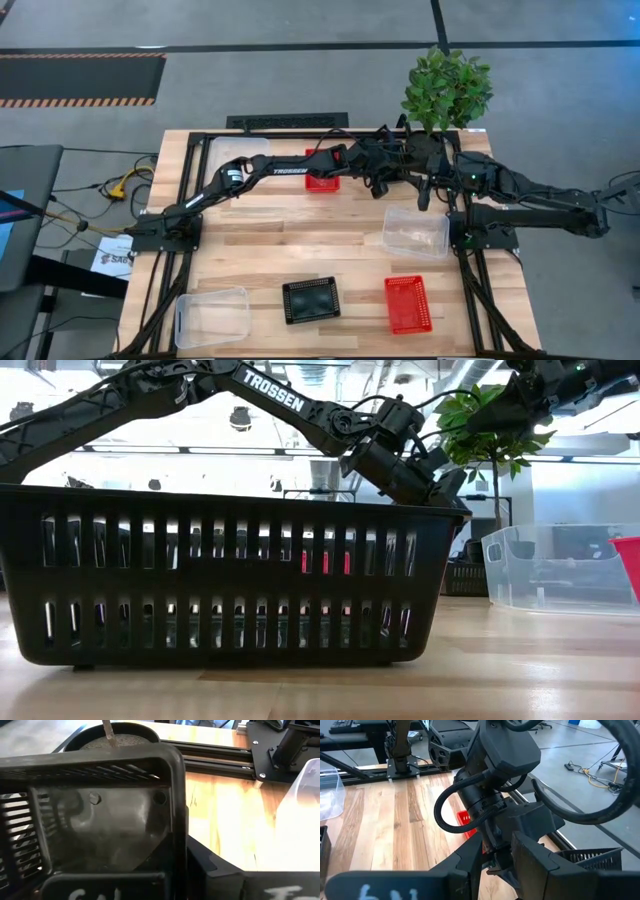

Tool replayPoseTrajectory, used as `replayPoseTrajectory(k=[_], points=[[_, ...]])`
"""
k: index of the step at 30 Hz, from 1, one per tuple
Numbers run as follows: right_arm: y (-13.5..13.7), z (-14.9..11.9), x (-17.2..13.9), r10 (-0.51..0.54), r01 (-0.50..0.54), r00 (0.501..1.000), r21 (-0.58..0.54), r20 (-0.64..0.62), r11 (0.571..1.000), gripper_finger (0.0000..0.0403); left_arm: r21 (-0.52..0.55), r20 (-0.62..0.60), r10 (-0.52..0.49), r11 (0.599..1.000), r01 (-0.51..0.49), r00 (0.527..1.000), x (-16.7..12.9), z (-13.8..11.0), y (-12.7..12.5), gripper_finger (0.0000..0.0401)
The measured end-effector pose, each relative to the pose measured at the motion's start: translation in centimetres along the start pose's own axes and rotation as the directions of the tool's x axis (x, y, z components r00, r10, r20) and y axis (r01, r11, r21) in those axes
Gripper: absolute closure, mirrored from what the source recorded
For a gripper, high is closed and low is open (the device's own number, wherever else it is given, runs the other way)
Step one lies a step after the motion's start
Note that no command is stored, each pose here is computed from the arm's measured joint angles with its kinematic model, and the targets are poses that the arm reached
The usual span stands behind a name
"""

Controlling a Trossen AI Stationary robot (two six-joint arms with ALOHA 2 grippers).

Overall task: Stack baskets by color
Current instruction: Stack the left black basket on the top black basket

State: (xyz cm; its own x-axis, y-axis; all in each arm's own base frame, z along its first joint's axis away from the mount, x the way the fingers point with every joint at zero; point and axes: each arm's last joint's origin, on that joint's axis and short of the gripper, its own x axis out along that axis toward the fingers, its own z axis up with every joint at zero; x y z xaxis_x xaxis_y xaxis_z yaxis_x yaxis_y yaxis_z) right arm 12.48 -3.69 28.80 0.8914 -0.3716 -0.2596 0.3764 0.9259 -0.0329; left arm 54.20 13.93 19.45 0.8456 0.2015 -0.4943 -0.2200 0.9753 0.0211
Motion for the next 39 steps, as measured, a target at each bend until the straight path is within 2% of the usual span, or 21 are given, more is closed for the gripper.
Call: replayPoseTrajectory(k=[11,23,31,34,39], points=[[0.0,0.0,0.0,0.000,0.000,1.000,0.000,-0.001,1.000,0.0276,0.000,0.009,0.013,1.000,-0.013,1.000,0.0,0.1,0.0,0.0333],[0.0,-0.1,0.0,0.000,0.000,1.000,-0.002,-0.012,1.000,0.0276,0.004,0.113,0.020,1.000,-0.020,0.993,-0.1,1.2,-0.2,0.0276],[0.0,-0.3,0.0,0.000,0.000,1.000,0.021,-0.029,1.000,0.0276,0.063,-0.007,0.025,0.998,-0.024,1.000,-1.9,3.1,-0.1,0.0268],[0.0,-0.3,0.0,0.000,0.000,1.000,0.025,-0.029,1.000,0.0276,0.066,-0.091,0.013,0.998,-0.007,0.996,-2.4,3.2,-0.1,0.0268],[0.1,-0.4,0.5,0.000,0.002,0.999,0.045,-0.053,0.999,0.0276,0.107,-0.222,-0.025,0.993,0.050,0.975,-5.5,4.5,-0.2,0.0268]])
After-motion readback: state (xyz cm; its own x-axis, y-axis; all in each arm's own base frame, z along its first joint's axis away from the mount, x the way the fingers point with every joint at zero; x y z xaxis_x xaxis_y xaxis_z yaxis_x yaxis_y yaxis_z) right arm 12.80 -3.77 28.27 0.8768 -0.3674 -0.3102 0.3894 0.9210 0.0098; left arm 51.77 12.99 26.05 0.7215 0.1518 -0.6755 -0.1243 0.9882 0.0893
